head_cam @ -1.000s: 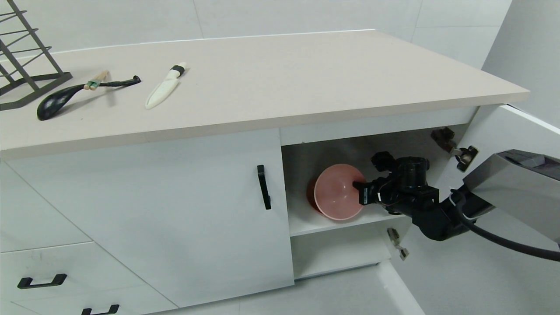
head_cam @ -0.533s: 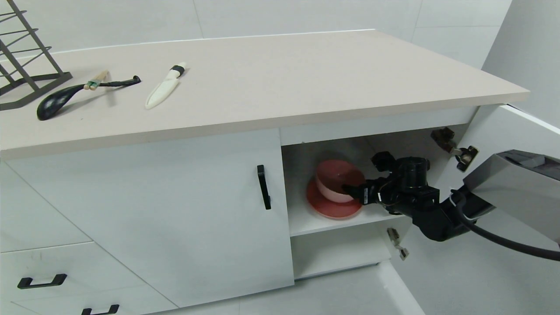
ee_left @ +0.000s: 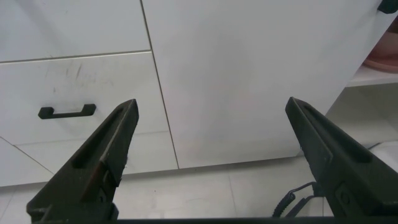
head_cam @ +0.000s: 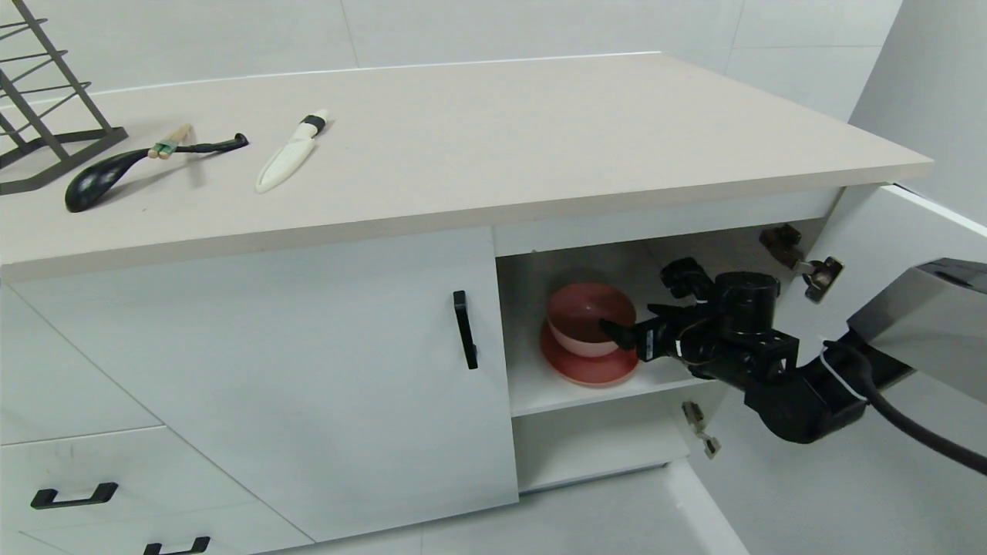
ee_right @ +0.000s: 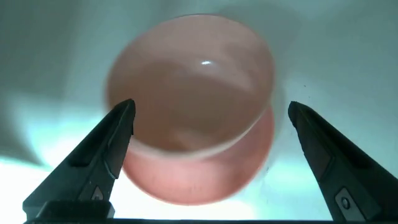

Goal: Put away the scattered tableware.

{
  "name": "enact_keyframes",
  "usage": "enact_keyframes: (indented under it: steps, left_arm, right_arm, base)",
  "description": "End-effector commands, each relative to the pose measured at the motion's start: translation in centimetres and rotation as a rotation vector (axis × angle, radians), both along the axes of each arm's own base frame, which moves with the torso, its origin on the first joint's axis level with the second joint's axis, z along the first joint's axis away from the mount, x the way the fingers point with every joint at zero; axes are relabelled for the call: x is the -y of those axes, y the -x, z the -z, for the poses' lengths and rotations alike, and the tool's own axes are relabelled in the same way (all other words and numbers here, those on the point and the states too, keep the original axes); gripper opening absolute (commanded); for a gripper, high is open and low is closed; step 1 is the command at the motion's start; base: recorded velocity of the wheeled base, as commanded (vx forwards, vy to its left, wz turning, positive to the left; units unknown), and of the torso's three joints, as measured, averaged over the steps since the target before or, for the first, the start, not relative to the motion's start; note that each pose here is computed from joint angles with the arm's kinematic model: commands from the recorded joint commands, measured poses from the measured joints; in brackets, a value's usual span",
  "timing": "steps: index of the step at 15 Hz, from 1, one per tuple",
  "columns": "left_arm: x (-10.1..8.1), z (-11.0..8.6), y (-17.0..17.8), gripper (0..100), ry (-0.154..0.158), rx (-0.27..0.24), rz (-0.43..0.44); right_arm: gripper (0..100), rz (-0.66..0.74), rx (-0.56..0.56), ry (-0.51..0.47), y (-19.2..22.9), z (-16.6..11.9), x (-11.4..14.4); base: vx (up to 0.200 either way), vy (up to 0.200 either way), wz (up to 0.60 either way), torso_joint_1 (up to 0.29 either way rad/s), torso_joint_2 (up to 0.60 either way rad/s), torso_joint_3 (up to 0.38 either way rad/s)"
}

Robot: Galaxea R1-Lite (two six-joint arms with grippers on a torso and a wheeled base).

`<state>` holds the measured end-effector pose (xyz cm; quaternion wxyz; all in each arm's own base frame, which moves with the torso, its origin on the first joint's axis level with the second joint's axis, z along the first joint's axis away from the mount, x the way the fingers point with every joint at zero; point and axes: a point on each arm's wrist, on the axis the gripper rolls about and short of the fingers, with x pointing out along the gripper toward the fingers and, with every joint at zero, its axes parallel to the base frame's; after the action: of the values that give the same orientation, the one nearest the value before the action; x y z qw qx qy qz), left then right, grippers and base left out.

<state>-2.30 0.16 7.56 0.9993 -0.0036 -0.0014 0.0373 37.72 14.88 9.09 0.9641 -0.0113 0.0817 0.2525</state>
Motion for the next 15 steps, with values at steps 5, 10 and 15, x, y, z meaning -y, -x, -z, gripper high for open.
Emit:
enact_keyframes:
  steps: [5, 10, 15]
  left_arm:
    - [0.0, 0.0, 0.0, 100, 0.001, -0.001, 0.0]
    - [0.0, 0.0, 0.0, 100, 0.002, -0.001, 0.0]
    - [0.0, 0.0, 0.0, 100, -0.015, -0.002, -0.001]
  right_arm:
    - [100, -0.051, 0.187, 0.073, 8.7, -1.2, 2.3]
    - [100, -0.061, 0.238, 0.092, 13.9, -3.9, 4.2]
    - [100, -0.06, 0.351, 0.054, 21.5, -6.7, 7.5]
  base:
    - [0.0, 0.0, 0.0, 0.0, 0.0, 0.0]
    - [0.0, 0.0, 0.0, 0.0, 0.0, 0.0]
    - [0.0, 0.0, 0.0, 0.0, 0.0, 0.0]
